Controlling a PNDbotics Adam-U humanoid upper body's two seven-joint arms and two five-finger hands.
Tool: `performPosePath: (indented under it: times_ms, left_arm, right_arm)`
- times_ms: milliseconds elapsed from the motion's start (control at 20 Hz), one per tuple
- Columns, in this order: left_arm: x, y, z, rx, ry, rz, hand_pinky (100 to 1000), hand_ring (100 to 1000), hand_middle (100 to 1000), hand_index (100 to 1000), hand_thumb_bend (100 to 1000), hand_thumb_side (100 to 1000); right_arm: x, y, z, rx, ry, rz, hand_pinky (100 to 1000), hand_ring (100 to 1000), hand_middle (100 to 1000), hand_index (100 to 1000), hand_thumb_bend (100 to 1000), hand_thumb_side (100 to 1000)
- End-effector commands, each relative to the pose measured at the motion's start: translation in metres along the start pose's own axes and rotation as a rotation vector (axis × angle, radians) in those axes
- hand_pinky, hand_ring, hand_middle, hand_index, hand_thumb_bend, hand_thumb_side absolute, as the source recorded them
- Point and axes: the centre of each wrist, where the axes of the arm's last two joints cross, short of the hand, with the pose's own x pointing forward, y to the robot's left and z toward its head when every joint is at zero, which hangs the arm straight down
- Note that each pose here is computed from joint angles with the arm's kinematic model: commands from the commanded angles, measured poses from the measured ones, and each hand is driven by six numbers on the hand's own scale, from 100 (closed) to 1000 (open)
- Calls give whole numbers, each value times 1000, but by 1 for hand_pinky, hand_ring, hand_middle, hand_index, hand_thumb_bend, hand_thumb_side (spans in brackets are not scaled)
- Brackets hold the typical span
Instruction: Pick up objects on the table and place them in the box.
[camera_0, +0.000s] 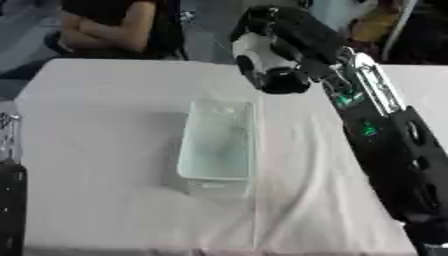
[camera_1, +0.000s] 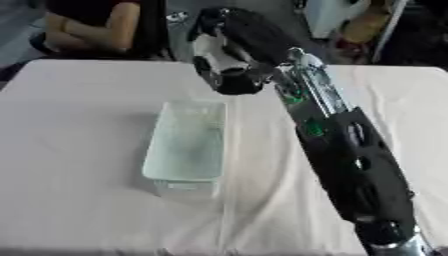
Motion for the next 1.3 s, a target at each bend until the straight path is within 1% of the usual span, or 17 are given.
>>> performPosePath:
  times_ms: [50,500,600,750,1000,1100,1200,1250,1300]
  left_arm:
    - [4,-3,-7,-10,-31,17,763,787,791,799,302,1000]
    - [4,-4,-7,-14,-31,20,763,787,791,799,300,1000]
    - [4,-4,-7,-16,-29,21,764,787,791,799,300,1000]
    - [4,-4,-7,-19,-29,23,764,787,791,799,299,1000]
    - [4,-6,-7,-26,-28,30,764,787,791,799,297,1000]
    - [4,-7,-8,-28,-29,32,764,787,791,799,297,1000]
    - [4,-7,-8,-31,-28,35,764,787,791,799,295,1000]
    - [4,-7,-8,-32,-28,36,764,787,791,799,295,1000]
    - [4,-8,-8,-34,-28,37,764,787,791,799,294,1000]
  right_arm:
    - [6,-13,-8,-24,-50,28,100,239,299,298,100,100]
    - [16,-13,-11,-12,-120,33,100,241,299,299,100,100]
    - [21,-12,-13,-1,-166,28,100,242,301,300,100,100]
    - [33,-8,-17,36,-262,9,100,247,307,304,100,100]
    - [47,4,-22,92,-407,-74,100,252,325,316,100,100]
    - [49,10,-23,104,-457,-114,100,272,345,338,100,100]
    - [50,15,-23,122,-492,-140,100,323,395,421,100,153]
    - [51,18,-23,134,-505,-146,100,367,434,469,100,189]
    - [51,21,-23,151,-517,-147,100,391,459,503,100,194]
